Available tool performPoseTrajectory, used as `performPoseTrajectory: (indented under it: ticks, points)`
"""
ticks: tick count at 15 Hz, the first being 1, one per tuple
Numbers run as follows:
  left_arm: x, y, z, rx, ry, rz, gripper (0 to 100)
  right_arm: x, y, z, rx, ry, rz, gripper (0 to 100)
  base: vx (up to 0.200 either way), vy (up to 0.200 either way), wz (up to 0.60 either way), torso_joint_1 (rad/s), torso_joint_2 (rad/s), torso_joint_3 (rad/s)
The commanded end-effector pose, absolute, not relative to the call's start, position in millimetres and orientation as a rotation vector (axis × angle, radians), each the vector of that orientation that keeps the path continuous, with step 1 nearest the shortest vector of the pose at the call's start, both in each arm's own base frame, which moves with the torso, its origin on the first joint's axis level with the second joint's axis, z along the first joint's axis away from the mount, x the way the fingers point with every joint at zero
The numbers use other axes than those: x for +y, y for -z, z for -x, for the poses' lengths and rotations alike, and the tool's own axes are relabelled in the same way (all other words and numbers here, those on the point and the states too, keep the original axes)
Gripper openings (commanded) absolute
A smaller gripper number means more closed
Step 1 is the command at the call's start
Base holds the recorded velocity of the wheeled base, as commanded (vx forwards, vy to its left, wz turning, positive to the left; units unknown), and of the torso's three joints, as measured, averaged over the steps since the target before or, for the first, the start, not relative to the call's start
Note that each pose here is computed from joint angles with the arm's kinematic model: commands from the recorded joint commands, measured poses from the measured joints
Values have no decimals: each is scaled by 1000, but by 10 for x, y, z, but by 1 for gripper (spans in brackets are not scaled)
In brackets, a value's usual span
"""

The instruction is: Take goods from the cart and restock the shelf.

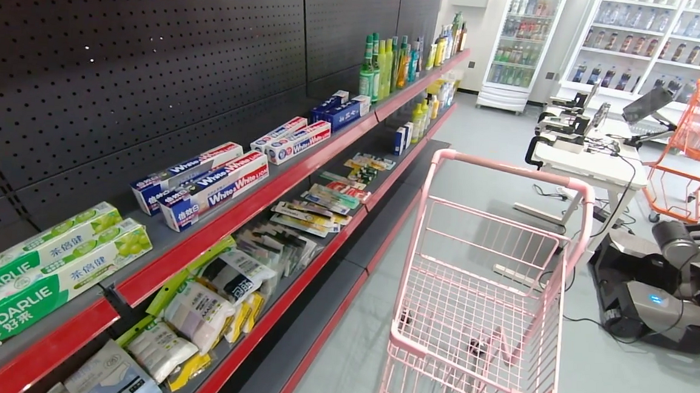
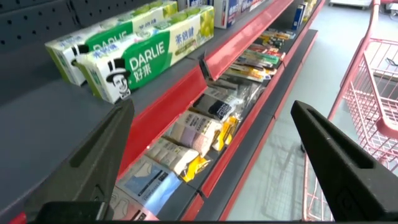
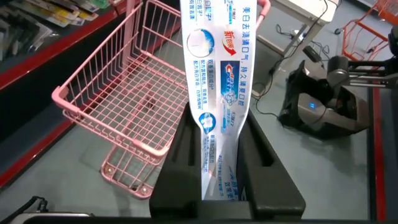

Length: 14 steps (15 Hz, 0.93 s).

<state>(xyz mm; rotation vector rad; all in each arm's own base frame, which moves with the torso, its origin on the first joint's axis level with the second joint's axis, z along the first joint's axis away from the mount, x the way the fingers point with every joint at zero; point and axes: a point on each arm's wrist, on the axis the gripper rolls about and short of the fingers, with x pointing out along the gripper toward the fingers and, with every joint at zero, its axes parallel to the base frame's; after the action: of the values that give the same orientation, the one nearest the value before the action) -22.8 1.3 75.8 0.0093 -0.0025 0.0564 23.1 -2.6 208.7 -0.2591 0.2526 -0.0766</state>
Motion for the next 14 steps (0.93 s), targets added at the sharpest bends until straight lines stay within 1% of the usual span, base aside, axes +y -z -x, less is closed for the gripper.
performPoseTrajectory:
  ticks: [1, 9, 14]
  points:
    - [13, -758, 228, -3, -57, -9, 100, -31, -2101, -287, 271, 74, 257, 0, 0, 0, 0, 183, -383, -193]
    - [13, -758, 228, -3, -57, -9, 100, -37, -2129, -341, 283, 71, 257, 0, 0, 0, 0, 176, -353, -189]
    - [13, -758, 228, -3, -57, -9, 100, -41, -2091, -367, 306, 74, 256, 0, 0, 0, 0, 165, -339, -179]
